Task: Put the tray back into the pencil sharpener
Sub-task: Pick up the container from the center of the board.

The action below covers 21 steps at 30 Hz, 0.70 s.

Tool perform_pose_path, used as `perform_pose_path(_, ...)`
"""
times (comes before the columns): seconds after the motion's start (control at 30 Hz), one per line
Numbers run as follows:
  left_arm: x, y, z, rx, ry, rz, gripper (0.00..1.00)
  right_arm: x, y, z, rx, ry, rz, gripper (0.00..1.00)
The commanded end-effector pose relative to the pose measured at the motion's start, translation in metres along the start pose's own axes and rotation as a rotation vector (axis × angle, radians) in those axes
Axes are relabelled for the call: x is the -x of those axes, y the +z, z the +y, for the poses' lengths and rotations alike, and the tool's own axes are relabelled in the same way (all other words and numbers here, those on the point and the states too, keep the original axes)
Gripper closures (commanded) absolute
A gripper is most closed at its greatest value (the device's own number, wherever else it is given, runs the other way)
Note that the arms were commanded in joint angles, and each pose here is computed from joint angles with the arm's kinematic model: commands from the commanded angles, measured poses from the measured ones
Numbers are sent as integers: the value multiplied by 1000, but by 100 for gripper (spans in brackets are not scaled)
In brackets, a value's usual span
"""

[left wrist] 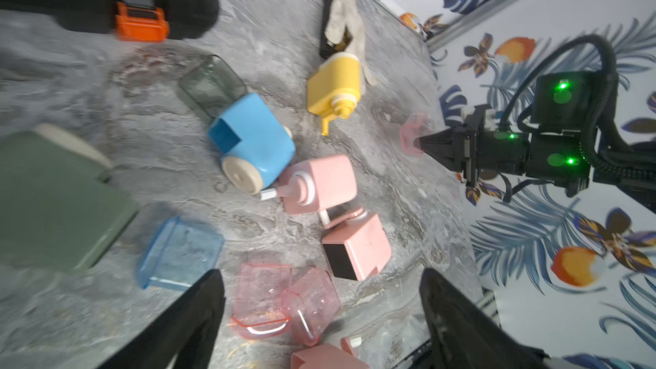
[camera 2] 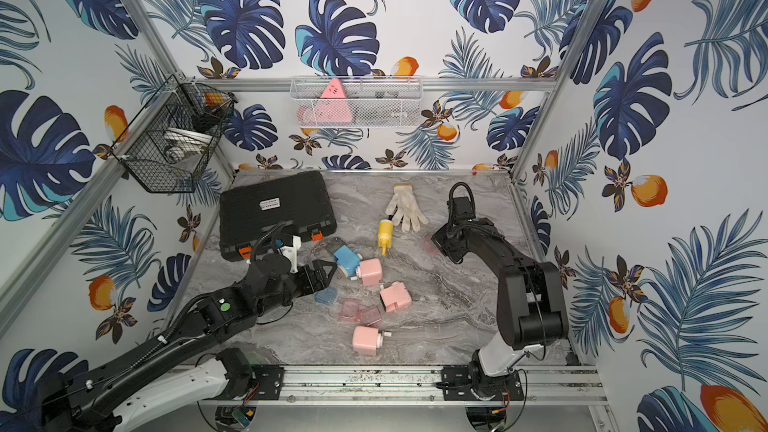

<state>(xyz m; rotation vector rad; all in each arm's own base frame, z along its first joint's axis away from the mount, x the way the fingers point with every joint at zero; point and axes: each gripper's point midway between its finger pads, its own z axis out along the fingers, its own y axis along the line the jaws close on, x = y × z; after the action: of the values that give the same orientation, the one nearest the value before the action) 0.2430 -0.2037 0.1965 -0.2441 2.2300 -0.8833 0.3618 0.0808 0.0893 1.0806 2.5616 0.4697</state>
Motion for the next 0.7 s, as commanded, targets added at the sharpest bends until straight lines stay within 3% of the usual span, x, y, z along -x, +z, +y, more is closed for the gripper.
perform_pose_path(0.0, -1, 9, -61, -284, 46, 21, 9, -19, -23, 8, 53, 30, 17, 100)
perform_pose_path(0.13, -25, 22, -98, -389, 120, 31, 8, -49, -48, 27, 103, 13, 17, 100)
perform_pose_path(0.27, -40, 36, -111, -386, 182, 28, 6, -83, -63, 51, 158, 6, 45, 100)
perform_pose_path(0.67, -22, 52, -57, -162, 83, -82, 14, -178, -85, 98, 297, -71, 200, 100)
